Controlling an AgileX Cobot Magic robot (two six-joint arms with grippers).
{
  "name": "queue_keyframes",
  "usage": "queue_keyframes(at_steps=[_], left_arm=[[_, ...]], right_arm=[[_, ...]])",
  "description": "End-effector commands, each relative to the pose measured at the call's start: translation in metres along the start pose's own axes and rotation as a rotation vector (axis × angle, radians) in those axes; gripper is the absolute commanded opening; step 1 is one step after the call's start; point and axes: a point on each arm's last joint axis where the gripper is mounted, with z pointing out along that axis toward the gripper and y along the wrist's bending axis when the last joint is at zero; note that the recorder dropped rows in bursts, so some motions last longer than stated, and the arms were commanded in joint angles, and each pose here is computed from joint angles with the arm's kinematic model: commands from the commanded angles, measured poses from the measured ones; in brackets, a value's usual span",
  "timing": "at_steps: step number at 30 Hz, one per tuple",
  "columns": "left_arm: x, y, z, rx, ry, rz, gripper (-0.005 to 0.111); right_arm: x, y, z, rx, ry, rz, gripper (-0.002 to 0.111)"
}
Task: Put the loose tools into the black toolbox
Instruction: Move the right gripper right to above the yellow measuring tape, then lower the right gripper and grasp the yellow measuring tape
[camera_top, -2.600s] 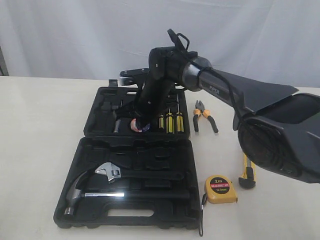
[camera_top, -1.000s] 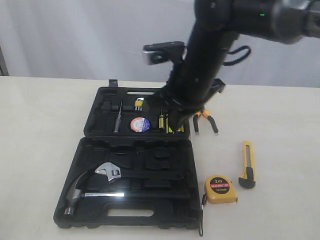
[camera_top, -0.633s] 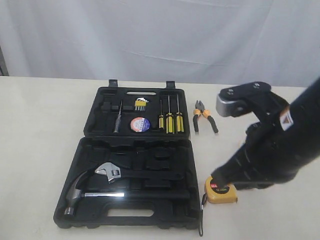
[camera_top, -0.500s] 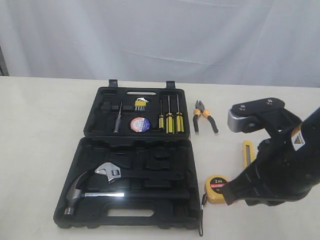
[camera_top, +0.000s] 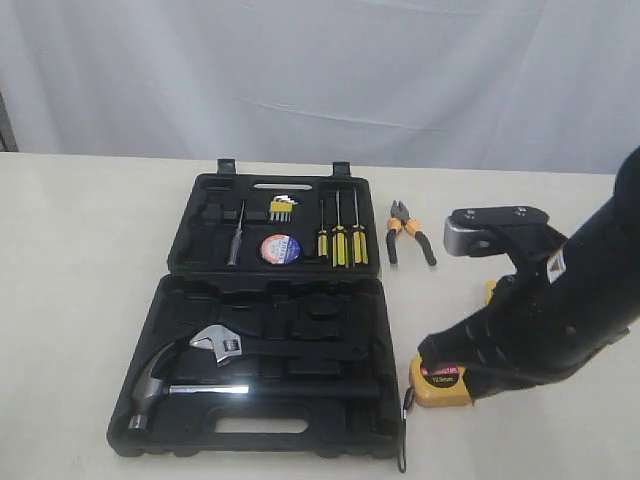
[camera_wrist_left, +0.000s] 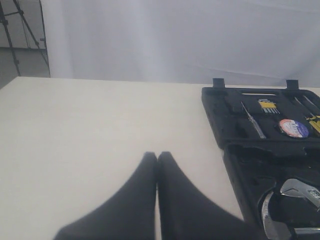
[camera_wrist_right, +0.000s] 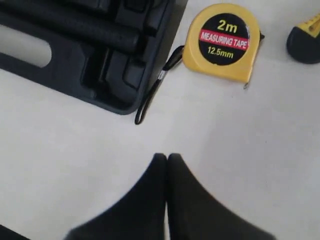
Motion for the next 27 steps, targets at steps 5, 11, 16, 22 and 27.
queue_keyframes(at_steps=[5,11,16,22,27], left_arm=[[0.001,0.0,0.0,0.003,0.0,-0.002,0.0],[0.001,0.0,0.0,0.003,0.0,-0.002,0.0],[0.001,0.0,0.0,0.003,0.0,-0.002,0.0],[0.001,0.0,0.0,0.003,0.0,-0.002,0.0],[0.001,0.0,0.0,0.003,0.0,-0.002,0.0]], right_arm=[[-0.041,-0.023,0.018,0.002,0.022,0.046,-0.001],[-0.046,-0.025,0.034,0.012,0.045,0.051,0.013],[-0.047,-0.027,0.039,0.023,0.042,0.051,0.056],[-0.052,-0.027,0.039,0.027,-0.01,0.049,0.073],[-0.055,-0.03,0.042,0.05,-0.036,0.074,0.073]])
